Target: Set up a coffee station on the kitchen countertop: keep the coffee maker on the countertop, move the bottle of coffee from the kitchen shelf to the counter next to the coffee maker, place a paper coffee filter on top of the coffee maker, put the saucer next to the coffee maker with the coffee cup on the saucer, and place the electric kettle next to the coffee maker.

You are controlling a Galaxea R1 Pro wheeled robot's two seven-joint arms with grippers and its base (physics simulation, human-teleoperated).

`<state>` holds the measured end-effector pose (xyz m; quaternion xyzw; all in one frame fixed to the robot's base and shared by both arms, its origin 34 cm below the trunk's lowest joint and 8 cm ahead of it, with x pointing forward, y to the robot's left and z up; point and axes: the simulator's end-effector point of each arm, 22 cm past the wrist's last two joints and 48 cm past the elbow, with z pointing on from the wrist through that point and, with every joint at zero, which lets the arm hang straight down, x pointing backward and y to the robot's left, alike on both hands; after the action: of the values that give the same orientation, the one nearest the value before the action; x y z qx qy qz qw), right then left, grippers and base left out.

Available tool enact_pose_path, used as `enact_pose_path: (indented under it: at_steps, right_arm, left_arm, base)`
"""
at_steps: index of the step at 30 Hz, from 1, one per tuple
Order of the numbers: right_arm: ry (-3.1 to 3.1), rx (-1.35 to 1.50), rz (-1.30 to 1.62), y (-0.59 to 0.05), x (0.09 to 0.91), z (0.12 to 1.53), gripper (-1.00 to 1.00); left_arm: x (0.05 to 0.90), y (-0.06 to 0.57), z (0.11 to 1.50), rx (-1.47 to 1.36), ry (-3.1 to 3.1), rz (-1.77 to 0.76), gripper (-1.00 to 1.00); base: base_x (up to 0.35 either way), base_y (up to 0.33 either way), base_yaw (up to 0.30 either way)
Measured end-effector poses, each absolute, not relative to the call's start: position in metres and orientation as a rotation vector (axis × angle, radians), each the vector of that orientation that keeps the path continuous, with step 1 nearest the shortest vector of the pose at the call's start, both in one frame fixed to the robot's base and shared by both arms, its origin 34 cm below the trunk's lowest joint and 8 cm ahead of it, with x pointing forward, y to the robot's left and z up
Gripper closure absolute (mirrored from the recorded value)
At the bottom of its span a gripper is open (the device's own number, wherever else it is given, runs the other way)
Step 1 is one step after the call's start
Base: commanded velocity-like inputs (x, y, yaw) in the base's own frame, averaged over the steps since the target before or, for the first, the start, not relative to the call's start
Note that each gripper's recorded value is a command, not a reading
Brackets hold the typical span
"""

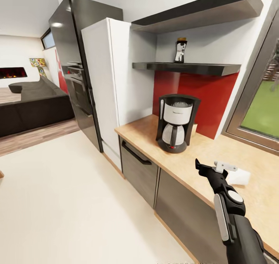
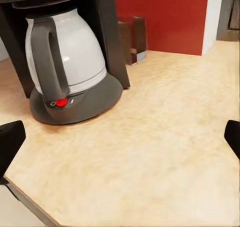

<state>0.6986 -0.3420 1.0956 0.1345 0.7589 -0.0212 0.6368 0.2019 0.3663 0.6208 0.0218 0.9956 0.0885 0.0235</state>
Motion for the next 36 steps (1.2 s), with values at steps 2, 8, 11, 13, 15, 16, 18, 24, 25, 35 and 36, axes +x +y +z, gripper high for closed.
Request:
enact_pose_path:
  at_steps: [2,8,11,13,15,16,18,24,25,35,36]
  right_arm:
    - [1.733,0.307,-0.048,-0.3419,0.6986,1.0956,-1.00]
    - [1.734,0.308,-0.048,-0.3418,0.6986,1.0951,-1.00]
    - [1.734,0.307,-0.048,-0.3416,0.6987,1.0951,-1.00]
    - [1.734,0.307,-0.048,-0.3415,0.6987,1.0954,-1.00]
    - [1.733,0.307,-0.048,-0.3415,0.6987,1.0956,-1.00]
    - [1.732,0.307,-0.048,-0.3418,0.6987,1.0957,-1.00]
    - [1.732,0.308,-0.049,-0.3425,0.6985,1.0963,-1.00]
    - [1.731,0.307,-0.052,-0.3434,0.6982,1.0967,-1.00]
    - [1.731,0.307,-0.052,-0.3435,0.6980,1.0969,-1.00]
    - [1.732,0.305,-0.052,-0.3431,0.6981,1.0966,-1.00]
    - [1.732,0.304,-0.052,-0.3427,0.6983,1.0965,-1.00]
  left_arm:
    - [0.2018,0.3669,0.6209,0.067,3.082,0.275,-1.00]
    - [0.2017,0.3676,0.6210,0.066,3.082,0.276,-1.00]
    - [0.2017,0.3675,0.6210,0.065,3.082,0.276,-1.00]
    - [0.2017,0.3675,0.6210,0.064,3.082,0.276,-1.00]
    - [0.2017,0.3675,0.6210,0.064,3.082,0.276,-1.00]
    - [0.2017,0.3675,0.6210,0.064,3.082,0.276,-1.00]
    - [0.2017,0.3674,0.6210,0.064,3.082,0.276,-1.00]
    - [0.2015,0.3699,0.6214,0.062,3.082,0.281,-1.00]
    - [0.2015,0.3708,0.6216,0.062,3.081,0.283,-1.00]
    - [0.2002,0.3735,0.6220,0.061,3.082,0.289,-1.00]
    - [0.2000,0.3748,0.6222,0.061,3.082,0.291,-1.00]
  base:
    - [0.000,0.000,-0.295]
    - [0.000,0.000,-0.297]
    - [0.000,0.000,-0.297]
    - [0.000,0.000,-0.297]
    - [0.000,0.000,-0.297]
    - [0.000,0.000,-0.297]
    - [0.041,0.000,-0.297]
    - [0.141,0.000,-0.297]
    - [0.266,0.000,-0.297]
    - [0.316,0.000,-0.296]
    - [0.251,0.000,-0.260]
